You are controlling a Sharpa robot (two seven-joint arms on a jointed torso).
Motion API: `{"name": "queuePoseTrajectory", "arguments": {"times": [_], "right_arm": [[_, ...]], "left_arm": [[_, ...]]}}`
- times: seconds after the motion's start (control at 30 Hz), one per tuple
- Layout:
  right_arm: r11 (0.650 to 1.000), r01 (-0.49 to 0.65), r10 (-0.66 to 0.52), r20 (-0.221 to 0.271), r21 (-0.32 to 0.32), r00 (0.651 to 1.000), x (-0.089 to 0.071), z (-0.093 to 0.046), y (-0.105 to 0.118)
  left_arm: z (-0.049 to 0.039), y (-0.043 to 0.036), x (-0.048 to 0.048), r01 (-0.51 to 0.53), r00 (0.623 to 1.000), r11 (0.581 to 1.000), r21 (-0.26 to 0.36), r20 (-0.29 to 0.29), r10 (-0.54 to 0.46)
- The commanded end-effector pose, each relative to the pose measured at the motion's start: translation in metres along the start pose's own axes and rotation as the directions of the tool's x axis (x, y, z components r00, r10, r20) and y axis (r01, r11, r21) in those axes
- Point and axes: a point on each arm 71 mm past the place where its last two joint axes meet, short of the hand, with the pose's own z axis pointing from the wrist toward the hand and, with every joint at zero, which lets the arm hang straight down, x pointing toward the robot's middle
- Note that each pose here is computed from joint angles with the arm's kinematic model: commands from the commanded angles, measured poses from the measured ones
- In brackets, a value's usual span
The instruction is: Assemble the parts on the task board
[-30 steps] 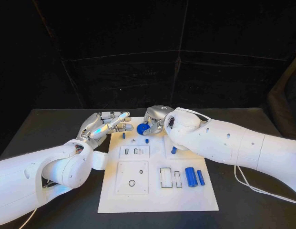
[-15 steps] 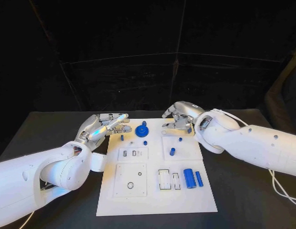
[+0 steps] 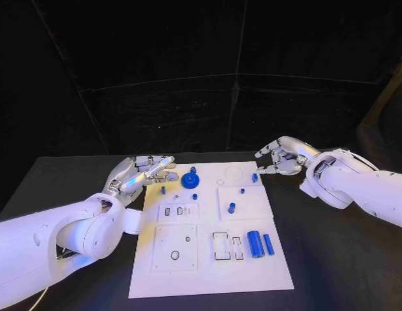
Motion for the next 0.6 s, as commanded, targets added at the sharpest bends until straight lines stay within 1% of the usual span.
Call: {"name": "queuePoseTrajectory", "arguments": {"times": [0.03,0.13,0.3,0.6], "right_arm": [[0.999,-0.03,0.029,-0.03,-0.024,0.999,0.003,0.0,-0.004],[1.0,-0.023,0.022,-0.038,-0.012,0.999,0.005,0.0,-0.01],[1.0,-0.013,0.013,-0.062,0.004,0.998,0.014,0.0,-0.018],[1.0,-0.012,0.013,-0.092,0.013,0.996,0.028,0.002,-0.022]], "left_arm": [[0.0013,-0.0007,0.0017,0.005,1.0,1.0,0.008,-0.017,-0.004],[0.0018,-0.0005,0.0016,0.004,1.0,1.0,0.007,-0.017,-0.004],[0.0022,-0.0001,0.0012,0.004,1.0,1.0,0.007,-0.016,-0.003],[0.0026,0.0002,0.0012,0.004,1.0,1.0,0.007,-0.017,-0.004]]}}
